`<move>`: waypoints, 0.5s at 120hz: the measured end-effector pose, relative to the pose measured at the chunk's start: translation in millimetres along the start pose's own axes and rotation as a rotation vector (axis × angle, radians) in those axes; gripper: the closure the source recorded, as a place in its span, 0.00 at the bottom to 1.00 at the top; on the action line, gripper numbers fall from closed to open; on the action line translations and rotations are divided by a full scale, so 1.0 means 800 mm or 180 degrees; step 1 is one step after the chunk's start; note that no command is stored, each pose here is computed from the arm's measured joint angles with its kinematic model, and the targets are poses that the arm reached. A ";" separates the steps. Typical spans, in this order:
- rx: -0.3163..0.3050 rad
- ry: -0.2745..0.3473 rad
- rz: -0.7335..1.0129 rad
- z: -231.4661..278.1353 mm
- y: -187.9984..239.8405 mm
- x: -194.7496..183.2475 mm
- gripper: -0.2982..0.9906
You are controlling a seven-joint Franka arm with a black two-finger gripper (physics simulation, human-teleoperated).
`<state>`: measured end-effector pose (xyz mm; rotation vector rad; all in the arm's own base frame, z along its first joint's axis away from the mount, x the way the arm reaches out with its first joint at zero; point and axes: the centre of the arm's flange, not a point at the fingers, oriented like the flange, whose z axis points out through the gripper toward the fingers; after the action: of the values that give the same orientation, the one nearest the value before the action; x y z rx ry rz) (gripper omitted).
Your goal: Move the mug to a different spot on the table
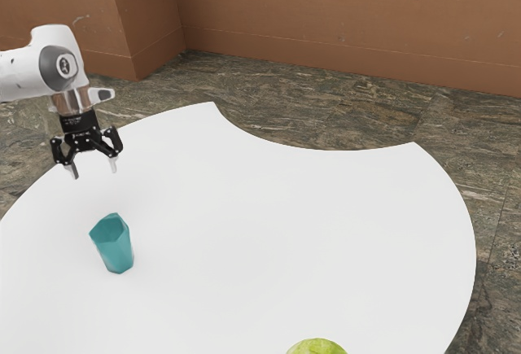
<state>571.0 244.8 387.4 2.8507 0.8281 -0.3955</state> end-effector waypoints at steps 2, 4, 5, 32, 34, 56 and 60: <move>-0.0007 0.0002 -0.0010 0.005 0.000 0.001 0.23; -0.0014 0.0009 -0.0020 0.009 0.000 0.002 0.23; -0.0017 0.0015 -0.0024 0.011 0.001 0.002 0.23; -0.0087 0.0047 -0.0159 0.071 0.003 0.017 0.23; -0.0088 0.0045 -0.0170 0.076 0.002 0.017 0.23; -0.0089 0.0084 -0.0228 0.103 0.005 0.017 0.23; -0.0084 0.0072 -0.0233 0.109 0.008 0.014 0.23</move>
<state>565.4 226.9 301.0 2.8122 0.9369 -0.3591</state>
